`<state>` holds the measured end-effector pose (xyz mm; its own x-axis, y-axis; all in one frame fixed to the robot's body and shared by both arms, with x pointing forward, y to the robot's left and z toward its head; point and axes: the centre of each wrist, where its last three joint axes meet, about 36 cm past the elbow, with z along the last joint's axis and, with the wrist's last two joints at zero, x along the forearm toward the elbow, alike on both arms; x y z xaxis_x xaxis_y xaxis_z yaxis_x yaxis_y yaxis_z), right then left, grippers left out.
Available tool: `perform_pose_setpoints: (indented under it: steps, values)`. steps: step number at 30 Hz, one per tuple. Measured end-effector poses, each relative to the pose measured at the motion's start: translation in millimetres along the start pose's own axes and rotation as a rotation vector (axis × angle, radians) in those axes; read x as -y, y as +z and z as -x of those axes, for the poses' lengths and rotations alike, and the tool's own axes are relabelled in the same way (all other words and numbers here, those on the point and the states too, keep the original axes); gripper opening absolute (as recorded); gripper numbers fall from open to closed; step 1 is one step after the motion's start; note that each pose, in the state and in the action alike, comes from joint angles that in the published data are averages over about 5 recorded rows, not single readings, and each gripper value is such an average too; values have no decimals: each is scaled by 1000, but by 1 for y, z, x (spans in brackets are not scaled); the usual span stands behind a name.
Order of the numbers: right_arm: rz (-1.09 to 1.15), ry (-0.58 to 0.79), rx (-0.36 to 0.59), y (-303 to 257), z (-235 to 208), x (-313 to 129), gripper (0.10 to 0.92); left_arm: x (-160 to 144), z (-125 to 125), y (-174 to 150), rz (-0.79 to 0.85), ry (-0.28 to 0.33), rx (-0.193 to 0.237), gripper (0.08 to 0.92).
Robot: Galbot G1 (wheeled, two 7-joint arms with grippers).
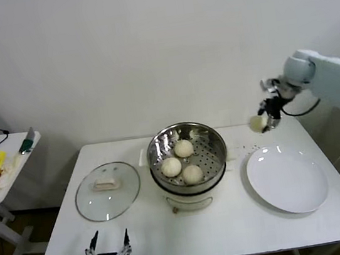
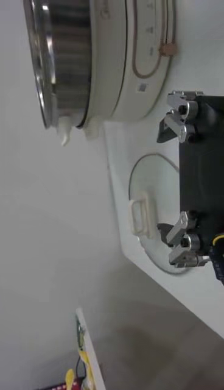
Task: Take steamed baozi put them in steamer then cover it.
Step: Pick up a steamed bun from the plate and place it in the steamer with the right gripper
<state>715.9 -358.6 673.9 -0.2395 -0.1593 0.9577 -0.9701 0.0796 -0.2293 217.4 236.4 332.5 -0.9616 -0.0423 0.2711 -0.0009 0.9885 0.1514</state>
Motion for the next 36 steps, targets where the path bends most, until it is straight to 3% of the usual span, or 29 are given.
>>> perform_pose_setpoints:
  steps: [6,13,24,36]
  values:
    - [-33,-5,36,-67,-38,12,670,6,3,-10,13,32,31,823]
    - [-67,-50,21,-132,-38,10,670,9,2,-16,20,54,53,823]
    - [-115,-127,-44,-190,15,-8,670,6,3,-17,15,56,60,823]
    - [-135,-201,-104,-189,85,-27,670,2,7,-11,11,54,49,823]
